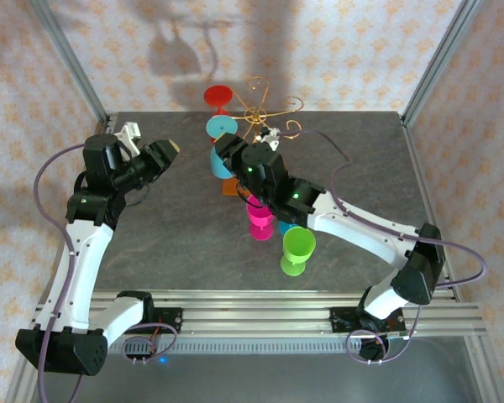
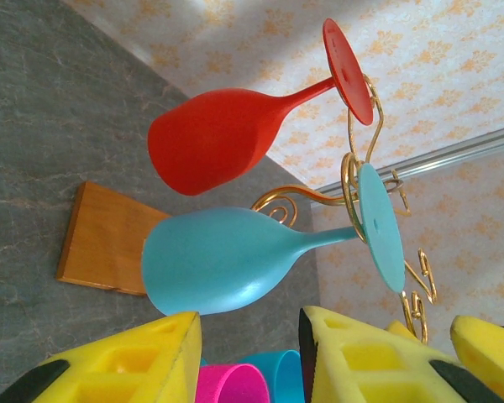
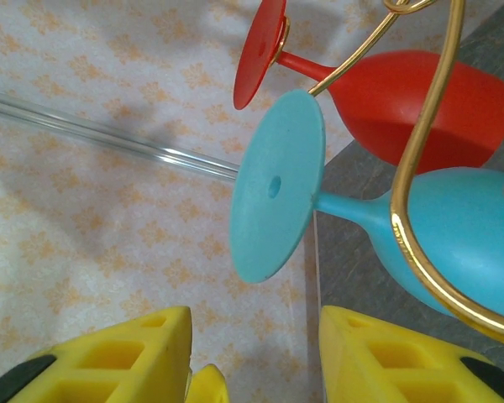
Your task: Take the wine glass off the wine glass rack
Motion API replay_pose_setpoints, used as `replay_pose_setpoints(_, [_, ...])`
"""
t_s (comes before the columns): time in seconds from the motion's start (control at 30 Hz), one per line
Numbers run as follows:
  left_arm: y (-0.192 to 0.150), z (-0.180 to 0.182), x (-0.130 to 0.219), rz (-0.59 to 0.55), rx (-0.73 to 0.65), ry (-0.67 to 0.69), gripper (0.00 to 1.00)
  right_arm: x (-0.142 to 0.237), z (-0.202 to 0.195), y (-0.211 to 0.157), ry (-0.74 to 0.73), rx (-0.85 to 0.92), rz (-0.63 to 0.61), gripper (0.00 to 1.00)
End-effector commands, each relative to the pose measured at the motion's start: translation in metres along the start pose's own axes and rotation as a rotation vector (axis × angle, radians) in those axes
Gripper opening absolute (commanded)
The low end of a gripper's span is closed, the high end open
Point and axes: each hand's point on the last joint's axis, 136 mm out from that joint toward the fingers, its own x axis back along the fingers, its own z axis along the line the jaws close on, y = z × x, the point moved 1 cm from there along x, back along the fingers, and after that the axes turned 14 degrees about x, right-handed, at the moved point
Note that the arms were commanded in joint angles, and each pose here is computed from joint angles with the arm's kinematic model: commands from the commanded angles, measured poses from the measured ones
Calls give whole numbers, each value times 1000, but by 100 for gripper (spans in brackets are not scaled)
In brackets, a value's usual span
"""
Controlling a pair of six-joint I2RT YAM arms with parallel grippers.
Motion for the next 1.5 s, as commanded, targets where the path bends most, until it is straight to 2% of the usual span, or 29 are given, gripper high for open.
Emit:
replay_pose_setpoints(0.0, [2,-4,4,-9,-26,-27,36,-2,-1,11,5,-37,-50,42])
replay_pose_setpoints(0.6, [3,-3,4,-10,-21,-26,36,-25,-10,8,24,-119,-31,39])
replay_pose_setpoints(0.93, [4,-2,5,-12,-20,-22,35,-27,-9,13,33,-127,-49,26])
replay_pose_setpoints(1.47, [7,-1,4,-17,-15,-21,35,-24,-14,24,22,-132,-72,32])
